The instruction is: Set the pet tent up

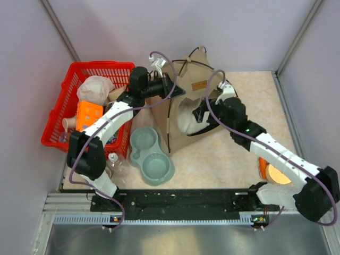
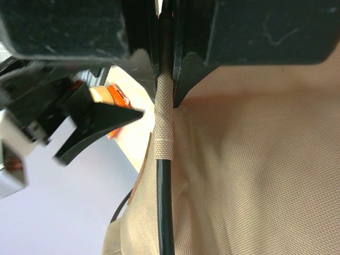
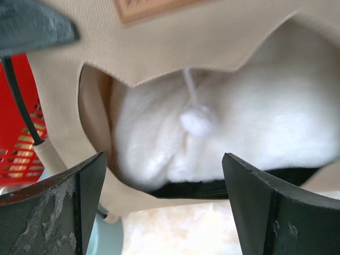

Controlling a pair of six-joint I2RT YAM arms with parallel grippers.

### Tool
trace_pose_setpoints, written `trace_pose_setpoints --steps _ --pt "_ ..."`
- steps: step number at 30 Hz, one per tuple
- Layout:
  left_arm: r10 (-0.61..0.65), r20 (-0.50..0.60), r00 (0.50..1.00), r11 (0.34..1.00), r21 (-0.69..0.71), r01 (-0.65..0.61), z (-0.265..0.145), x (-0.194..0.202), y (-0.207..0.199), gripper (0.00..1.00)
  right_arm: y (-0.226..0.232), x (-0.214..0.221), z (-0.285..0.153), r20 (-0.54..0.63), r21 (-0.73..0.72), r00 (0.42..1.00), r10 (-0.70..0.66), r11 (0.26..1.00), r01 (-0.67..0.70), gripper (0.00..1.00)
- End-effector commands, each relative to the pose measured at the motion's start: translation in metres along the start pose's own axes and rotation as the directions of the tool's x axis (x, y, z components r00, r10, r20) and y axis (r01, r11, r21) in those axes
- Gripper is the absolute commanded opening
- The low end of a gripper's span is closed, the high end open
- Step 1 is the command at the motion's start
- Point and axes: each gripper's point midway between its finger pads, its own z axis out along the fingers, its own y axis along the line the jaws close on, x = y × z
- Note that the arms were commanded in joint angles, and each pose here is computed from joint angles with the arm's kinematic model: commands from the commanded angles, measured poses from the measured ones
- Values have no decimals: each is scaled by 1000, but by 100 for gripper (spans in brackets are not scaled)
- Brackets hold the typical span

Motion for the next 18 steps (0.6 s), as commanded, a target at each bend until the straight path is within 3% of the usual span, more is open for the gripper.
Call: trace_pose_setpoints --steps 1,7,13,18 --pt "48 14 999 996 76 -49 -7 -17 -31 0 -17 -77 -43 123 79 985 -120 991 111 88" --pt "119 -4 993 990 -75 -119 -13 -13 -4 0 -45 -153 -50 178 148 946 -270 958 245 87" --pt "167 8 986 969 -184 -162 -24 -13 11 33 -54 -156 -11 52 -23 889 -455 889 457 86" --pt "214 54 975 960 -199 -199 -32 -26 3 51 -59 -155 22 16 -91 879 -476 875 475 80"
